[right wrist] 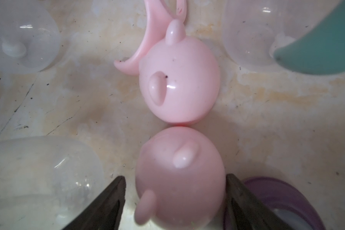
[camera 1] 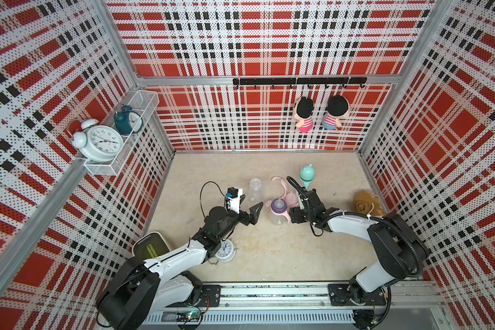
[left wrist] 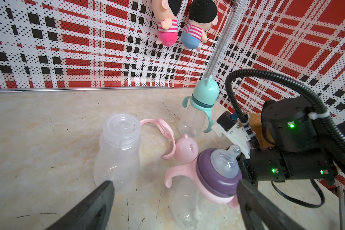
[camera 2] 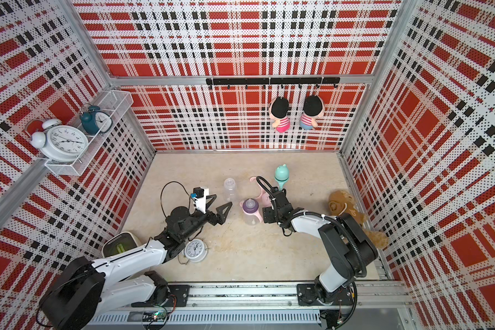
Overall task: Assemble the baby bottles
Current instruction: Pick up the lid from the center of the board.
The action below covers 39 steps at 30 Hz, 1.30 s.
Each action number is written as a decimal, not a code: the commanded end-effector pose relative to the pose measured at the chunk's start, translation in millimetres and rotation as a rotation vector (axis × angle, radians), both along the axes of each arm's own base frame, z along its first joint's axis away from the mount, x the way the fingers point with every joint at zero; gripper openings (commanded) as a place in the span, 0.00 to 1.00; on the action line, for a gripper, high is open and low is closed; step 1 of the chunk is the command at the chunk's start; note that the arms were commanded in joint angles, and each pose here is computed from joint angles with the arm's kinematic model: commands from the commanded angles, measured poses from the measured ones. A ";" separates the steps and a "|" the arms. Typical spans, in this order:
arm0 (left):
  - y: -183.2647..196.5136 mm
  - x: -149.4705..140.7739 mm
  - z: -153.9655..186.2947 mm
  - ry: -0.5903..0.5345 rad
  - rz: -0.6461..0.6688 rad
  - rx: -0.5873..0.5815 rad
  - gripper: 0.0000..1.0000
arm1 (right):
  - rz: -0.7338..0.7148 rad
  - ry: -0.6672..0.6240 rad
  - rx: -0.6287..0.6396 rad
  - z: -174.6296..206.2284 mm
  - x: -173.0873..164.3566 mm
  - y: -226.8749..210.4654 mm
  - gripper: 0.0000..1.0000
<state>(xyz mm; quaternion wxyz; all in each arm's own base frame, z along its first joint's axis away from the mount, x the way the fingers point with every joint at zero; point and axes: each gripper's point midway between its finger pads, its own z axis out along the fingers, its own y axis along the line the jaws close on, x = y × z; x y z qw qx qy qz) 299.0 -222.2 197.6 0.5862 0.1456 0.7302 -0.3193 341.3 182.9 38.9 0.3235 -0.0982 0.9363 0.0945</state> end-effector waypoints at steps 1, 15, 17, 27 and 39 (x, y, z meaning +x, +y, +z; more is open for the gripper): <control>-0.6 -1.5 10.2 -0.037 -0.003 -0.011 0.98 | -0.005 -0.045 -0.014 5.1 15.1 1.4 0.80; -0.2 -1.8 10.7 -0.040 -0.002 -0.010 0.98 | -0.006 -0.062 -0.013 12.8 13.5 -0.8 0.72; -0.1 -1.9 9.9 -0.039 -0.001 -0.008 0.98 | -0.007 -0.075 -0.008 19.9 11.0 -2.6 0.71; 0.8 -1.3 10.4 -0.043 0.004 -0.005 0.98 | -0.021 -0.081 -0.017 58.0 -8.1 -17.3 0.71; 9.9 8.6 8.6 -0.027 0.042 -0.004 0.98 | 0.119 -0.177 0.114 175.2 -34.4 -1.0 0.72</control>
